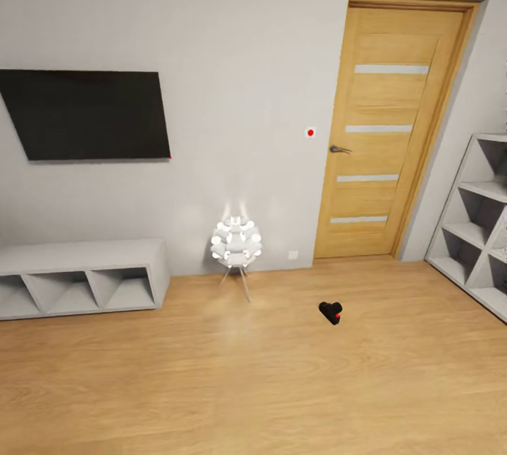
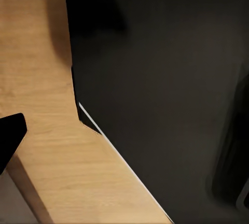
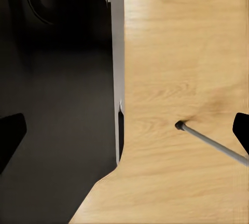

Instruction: Attach the digital camera to the camera tripod in the bedroom.

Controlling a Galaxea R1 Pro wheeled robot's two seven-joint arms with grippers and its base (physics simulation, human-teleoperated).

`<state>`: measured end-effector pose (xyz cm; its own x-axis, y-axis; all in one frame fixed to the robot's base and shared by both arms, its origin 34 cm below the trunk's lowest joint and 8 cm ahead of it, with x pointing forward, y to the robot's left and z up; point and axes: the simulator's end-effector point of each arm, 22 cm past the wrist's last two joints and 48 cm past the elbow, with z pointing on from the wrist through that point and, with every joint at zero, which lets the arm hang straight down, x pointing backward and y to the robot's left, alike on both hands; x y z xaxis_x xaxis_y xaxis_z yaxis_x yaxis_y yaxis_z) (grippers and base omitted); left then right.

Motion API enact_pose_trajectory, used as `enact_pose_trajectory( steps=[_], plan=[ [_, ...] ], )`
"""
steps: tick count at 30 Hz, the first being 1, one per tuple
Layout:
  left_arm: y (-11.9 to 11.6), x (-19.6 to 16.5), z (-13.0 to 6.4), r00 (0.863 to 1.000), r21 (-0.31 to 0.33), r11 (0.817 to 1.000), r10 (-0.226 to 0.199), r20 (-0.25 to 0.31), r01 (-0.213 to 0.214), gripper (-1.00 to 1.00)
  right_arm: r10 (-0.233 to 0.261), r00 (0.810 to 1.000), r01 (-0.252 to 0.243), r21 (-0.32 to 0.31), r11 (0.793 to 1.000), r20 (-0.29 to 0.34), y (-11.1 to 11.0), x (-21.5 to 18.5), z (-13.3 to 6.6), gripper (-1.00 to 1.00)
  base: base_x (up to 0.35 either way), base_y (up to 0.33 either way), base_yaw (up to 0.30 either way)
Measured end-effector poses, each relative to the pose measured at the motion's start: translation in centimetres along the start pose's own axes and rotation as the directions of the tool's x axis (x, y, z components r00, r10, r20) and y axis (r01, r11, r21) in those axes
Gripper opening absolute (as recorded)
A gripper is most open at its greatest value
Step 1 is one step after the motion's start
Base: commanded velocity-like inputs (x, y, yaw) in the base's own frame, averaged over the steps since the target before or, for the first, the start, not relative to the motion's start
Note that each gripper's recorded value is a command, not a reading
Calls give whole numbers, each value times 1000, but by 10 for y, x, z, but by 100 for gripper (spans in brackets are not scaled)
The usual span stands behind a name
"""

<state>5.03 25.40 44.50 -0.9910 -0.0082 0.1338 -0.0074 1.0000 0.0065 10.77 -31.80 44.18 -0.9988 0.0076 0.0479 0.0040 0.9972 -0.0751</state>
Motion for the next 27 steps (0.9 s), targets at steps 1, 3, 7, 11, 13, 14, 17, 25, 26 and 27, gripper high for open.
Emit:
enact_pose_trajectory(
  steps=[1, 3, 7, 11, 13, 14, 17, 25, 26, 27],
  plan=[
    [0, 0, 0, 1000, 0, 1000, 0, 0, 0, 100, 0, 1000, 0, 0, 1000, 0, 0, 0, 0, 100, 342, 0, -52],
    [0, 0, 0, 1000, 0, 1000, 1, 0, -1, 100, 0, 1000, 0, 0, 1000, 0, 0, 0, 0, 100, 342, 0, -34],
    [0, 0, 0, 1000, 0, 1000, 0, 0, 0, 100, 0, 1000, 0, 0, 1000, 0, 0, 0, 0, 100, 342, 0, -14],
    [0, 0, 0, 1000, 0, 1000, 0, 0, 0, 100, 0, 1000, 0, 0, 1000, 0, 0, 0, 0, 100, 342, 0, -5],
    [-1, 0, 0, 1000, 1, 1000, 0, 0, 0, 100, -1, 1000, 1, 0, 1000, 0, 0, 0, 0, 100, 342, 2, -3],
    [-1, 0, 0, 1000, 1, 1000, 0, 0, 0, 100, -1, 1000, 1, 0, 1000, -1, 0, 0, 0, 100, 342, 26, -1],
    [-1, 0, 0, 1000, 1, 1000, 0, 0, 0, 100, -1, 1000, 1, 0, 1000, -1, 0, 0, 0, 100, 342, 43, -10],
    [0, 0, 0, 1000, 1, 1000, 0, 0, 0, 100, -1, 1000, 1, 0, 1000, 0, 0, 0, 0, 100, 342, 65, -119],
    [0, 0, 0, 1000, 0, 1000, 0, 0, 0, 100, -1, 1000, 1, 0, 1000, 0, 0, 0, 0, 100, 341, 73, -215],
    [0, 0, 0, 1000, 0, 1000, 0, 0, 0, 100, -1, 1000, 1, 0, 1000, 0, 0, 0, 0, 100, 341, 80, -238]
  ],
)
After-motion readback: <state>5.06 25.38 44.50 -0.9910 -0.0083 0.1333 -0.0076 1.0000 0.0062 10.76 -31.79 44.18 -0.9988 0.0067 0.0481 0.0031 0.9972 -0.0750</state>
